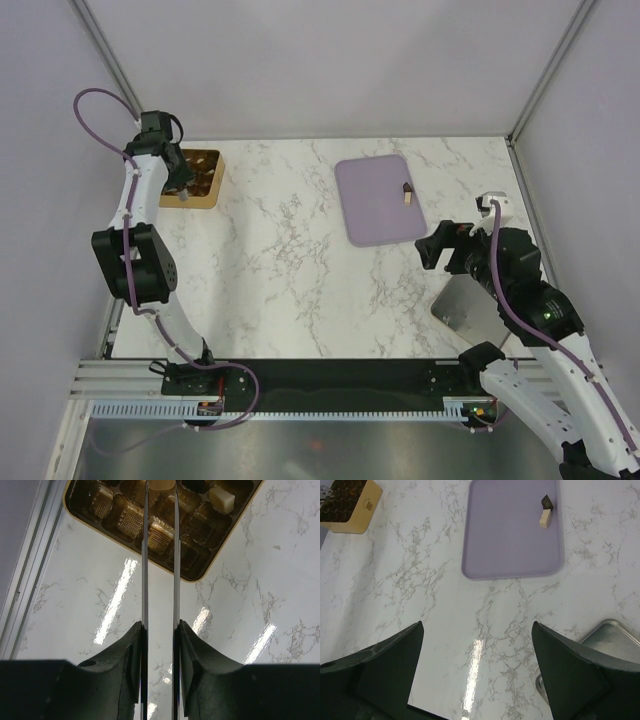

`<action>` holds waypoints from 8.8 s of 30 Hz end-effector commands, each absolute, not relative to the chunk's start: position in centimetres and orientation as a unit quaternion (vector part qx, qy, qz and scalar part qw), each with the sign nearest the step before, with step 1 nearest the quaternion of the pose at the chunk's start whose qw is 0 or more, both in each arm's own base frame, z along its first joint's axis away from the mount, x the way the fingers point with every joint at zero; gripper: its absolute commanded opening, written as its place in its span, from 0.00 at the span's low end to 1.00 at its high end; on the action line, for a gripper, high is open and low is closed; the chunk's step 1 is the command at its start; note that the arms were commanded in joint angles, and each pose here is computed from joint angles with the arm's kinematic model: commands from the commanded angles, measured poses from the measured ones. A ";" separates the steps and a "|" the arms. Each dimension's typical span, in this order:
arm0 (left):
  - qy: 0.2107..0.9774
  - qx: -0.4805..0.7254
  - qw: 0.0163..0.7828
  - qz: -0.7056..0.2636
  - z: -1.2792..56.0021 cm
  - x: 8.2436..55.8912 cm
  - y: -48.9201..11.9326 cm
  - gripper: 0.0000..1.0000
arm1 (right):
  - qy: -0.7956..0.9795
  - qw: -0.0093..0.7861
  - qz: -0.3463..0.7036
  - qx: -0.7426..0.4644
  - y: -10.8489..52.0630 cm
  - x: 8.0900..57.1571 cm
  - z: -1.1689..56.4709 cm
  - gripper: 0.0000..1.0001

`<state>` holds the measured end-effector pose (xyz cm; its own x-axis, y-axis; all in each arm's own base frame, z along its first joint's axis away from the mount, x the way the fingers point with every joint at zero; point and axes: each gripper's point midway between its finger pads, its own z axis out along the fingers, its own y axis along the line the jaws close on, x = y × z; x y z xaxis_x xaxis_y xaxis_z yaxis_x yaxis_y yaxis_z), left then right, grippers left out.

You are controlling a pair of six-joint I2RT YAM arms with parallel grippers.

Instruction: Pack the chocolate

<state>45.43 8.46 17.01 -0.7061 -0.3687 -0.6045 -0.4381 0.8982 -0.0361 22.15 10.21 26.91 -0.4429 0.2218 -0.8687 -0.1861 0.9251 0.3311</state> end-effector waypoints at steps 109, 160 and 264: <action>0.885 0.151 0.418 -0.138 20.5 37.2 -36.5 0.29 | 0.804 0.556 0.209 0.015 9.4 20.3 30.4 0.98; 0.915 -0.201 0.343 0.069 16.6 45.8 7.5 0.37 | 0.819 0.533 0.212 0.008 11.6 23.7 27.7 0.98; 0.872 0.187 0.414 -0.184 12.7 42.6 -46.0 0.36 | 0.808 0.561 0.180 0.014 8.8 21.1 29.7 0.98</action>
<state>42.34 -45.50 8.71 -0.6299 0.2201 -0.7448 0.4688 0.8724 -0.1387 21.13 8.99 28.45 -0.4013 0.2053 -0.8926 -0.1824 0.9371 0.2975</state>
